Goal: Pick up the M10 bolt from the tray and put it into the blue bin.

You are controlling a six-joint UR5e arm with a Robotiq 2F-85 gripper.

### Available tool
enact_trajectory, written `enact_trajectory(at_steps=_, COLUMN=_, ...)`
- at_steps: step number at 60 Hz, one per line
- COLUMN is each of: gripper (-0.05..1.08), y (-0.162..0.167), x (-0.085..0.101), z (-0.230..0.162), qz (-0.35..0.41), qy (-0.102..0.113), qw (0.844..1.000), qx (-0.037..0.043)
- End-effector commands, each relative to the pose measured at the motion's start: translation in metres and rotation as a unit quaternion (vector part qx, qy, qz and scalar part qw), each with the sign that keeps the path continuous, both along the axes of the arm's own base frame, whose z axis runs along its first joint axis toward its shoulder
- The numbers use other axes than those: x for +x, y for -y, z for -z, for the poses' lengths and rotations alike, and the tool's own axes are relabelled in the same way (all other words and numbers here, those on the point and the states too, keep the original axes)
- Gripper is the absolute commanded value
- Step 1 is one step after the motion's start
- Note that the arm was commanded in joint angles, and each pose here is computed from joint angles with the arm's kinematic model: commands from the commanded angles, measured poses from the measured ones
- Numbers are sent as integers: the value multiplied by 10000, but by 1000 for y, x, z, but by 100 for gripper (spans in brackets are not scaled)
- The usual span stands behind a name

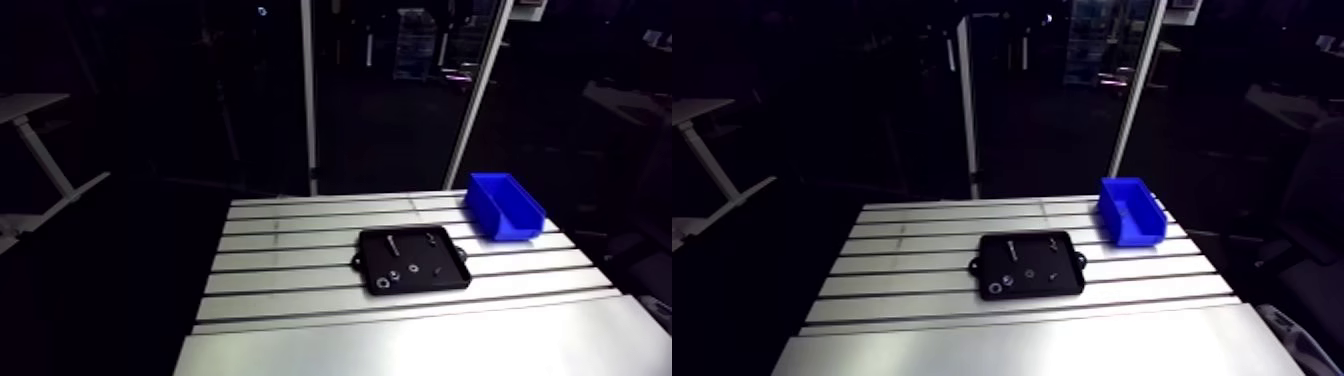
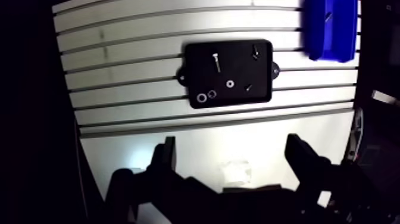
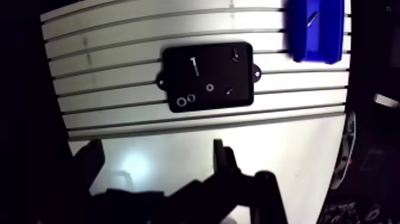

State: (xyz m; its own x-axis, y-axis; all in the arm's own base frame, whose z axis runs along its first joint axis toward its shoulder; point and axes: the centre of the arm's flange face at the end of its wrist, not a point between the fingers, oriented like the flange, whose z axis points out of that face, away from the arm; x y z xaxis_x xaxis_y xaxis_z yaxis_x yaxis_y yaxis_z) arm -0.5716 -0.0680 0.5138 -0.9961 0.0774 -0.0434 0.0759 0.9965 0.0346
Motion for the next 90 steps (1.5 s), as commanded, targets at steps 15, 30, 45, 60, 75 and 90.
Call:
enact_trajectory(at_steps=15, gripper=1, y=3, x=8, z=-11, qz=233, qy=-130, qw=9996, qx=-71)
enact_trajectory(at_steps=30, gripper=1, y=3, x=8, z=-8, qz=233, qy=-107, qw=9996, qx=-73)
enact_trajectory(at_steps=45, gripper=1, y=2, x=8, z=-10, qz=240, qy=-121, qw=9996, qx=-72)
enact_trajectory(at_steps=60, gripper=1, y=2, x=7, z=-9, qz=205, qy=-113, qw=9997, qx=-44)
enact_trajectory(at_steps=75, gripper=1, y=2, x=4, z=3, qz=-69, qy=-85, qw=9999, qx=-54)
enact_trajectory(at_steps=90, gripper=1, y=1, x=-6, z=27, qz=-432, qy=-133, qw=9990, qx=-59)
